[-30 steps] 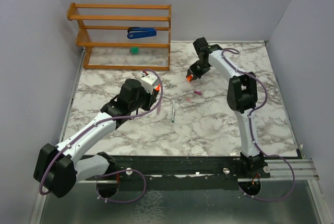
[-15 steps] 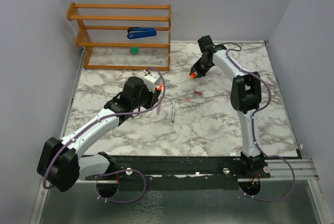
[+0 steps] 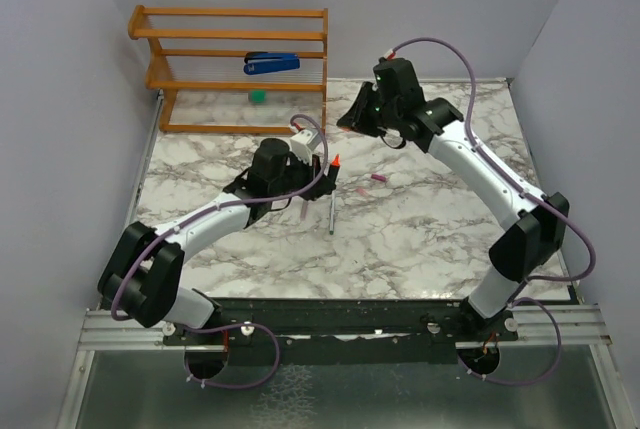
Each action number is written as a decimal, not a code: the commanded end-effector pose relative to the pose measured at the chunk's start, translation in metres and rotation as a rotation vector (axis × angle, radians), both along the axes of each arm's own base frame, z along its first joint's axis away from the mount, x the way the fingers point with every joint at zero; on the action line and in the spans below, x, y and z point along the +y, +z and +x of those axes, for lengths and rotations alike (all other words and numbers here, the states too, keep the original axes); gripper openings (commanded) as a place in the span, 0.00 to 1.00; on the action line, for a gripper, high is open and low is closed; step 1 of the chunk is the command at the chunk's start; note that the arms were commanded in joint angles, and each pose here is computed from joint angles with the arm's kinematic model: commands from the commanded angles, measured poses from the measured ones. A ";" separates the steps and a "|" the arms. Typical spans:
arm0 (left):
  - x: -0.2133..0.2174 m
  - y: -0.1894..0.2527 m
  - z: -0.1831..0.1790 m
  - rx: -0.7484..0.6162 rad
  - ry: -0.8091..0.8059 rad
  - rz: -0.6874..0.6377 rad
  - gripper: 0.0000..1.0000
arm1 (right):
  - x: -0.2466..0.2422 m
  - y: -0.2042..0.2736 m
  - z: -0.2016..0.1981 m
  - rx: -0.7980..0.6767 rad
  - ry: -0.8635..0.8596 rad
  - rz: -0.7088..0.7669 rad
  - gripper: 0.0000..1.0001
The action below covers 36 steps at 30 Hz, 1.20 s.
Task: Insert the pens into the pen caps
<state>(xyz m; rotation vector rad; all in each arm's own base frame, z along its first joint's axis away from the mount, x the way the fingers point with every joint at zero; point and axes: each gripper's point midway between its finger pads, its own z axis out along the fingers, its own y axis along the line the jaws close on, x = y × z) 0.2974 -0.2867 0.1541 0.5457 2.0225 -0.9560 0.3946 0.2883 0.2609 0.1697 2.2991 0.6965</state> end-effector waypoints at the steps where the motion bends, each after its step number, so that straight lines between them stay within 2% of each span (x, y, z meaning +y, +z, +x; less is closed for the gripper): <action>1: -0.026 0.048 0.009 -0.081 -0.054 -0.135 0.00 | -0.014 0.006 -0.001 -0.066 0.010 -0.024 0.01; 10: -0.028 0.068 0.006 -0.112 -0.065 -0.175 0.00 | -0.020 0.003 -0.015 -0.075 0.024 -0.022 0.01; 27: -0.029 0.055 0.003 -0.080 -0.074 -0.178 0.00 | -0.005 0.020 -0.027 -0.095 0.084 0.017 0.01; 36: -0.028 0.047 -0.002 -0.059 -0.079 -0.172 0.00 | -0.016 0.040 -0.024 -0.167 0.016 0.031 0.01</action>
